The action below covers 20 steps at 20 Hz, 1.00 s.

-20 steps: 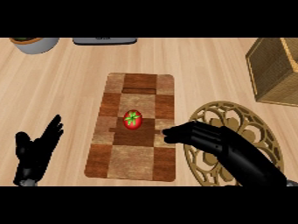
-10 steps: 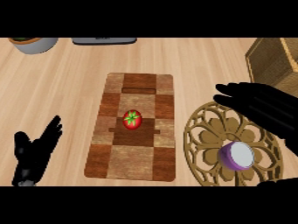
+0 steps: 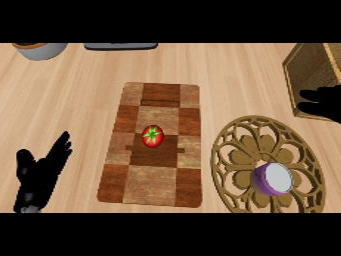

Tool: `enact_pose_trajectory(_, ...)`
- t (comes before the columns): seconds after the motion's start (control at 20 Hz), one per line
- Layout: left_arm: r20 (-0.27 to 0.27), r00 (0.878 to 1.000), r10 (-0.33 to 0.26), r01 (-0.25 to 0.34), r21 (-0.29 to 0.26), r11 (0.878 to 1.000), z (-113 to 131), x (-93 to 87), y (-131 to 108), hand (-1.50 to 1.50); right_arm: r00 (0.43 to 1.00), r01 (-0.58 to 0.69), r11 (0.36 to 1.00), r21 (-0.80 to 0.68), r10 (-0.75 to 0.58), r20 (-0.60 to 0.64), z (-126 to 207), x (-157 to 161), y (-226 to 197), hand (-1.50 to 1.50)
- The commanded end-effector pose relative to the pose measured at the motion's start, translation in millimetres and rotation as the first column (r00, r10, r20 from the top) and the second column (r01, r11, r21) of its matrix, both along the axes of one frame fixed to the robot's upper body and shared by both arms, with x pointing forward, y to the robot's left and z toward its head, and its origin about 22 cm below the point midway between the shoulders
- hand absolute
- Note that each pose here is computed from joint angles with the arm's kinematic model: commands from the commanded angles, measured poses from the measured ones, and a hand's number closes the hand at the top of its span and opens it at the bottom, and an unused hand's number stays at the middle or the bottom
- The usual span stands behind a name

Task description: Pick the can from the placemat and place it in the basket

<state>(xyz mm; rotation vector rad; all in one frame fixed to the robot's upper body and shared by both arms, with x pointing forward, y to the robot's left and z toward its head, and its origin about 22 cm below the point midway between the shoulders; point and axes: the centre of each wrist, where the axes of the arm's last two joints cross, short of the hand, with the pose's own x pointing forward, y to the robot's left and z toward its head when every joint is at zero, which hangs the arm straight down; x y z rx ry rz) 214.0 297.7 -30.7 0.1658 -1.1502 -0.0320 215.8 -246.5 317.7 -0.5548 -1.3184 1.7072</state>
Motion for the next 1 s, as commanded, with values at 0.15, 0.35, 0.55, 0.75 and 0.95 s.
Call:
enact_pose_trajectory(0.15,-0.144,0.989,0.045,-0.045,0.005,0.999,-24.6,-13.0,1.9,0.0,0.998,-0.015,0.993,-0.12,0.007,-0.062,45.4,-12.2,-20.5,-1.5)
enact_pose_trajectory(0.35,-0.142,0.989,0.03,-0.033,-0.025,0.999,-25.3,-12.9,9.1,0.0,0.996,-0.015,0.996,-0.083,0.008,-0.087,29.4,-14.7,-12.5,-1.5)
enact_pose_trajectory(0.55,-0.136,0.991,0.005,-0.007,-0.014,1.0,-21.8,-12.6,-1.2,0.0,0.994,0.008,0.999,-0.031,-0.012,-0.108,7.8,-9.5,-6.1,-1.5)
enact_pose_trajectory(0.75,-0.131,0.991,0.013,-0.015,-0.015,1.0,-20.7,-15.2,2.0,0.0,0.991,0.002,1.0,0.007,-0.001,-0.132,-22.6,-6.2,-6.5,-1.5)
enact_pose_trajectory(0.95,-0.133,0.991,0.022,-0.023,-0.006,1.0,-28.1,-20.5,-9.9,0.0,0.991,0.009,1.0,0.009,-0.007,-0.131,-39.8,-5.0,-2.4,-1.5)
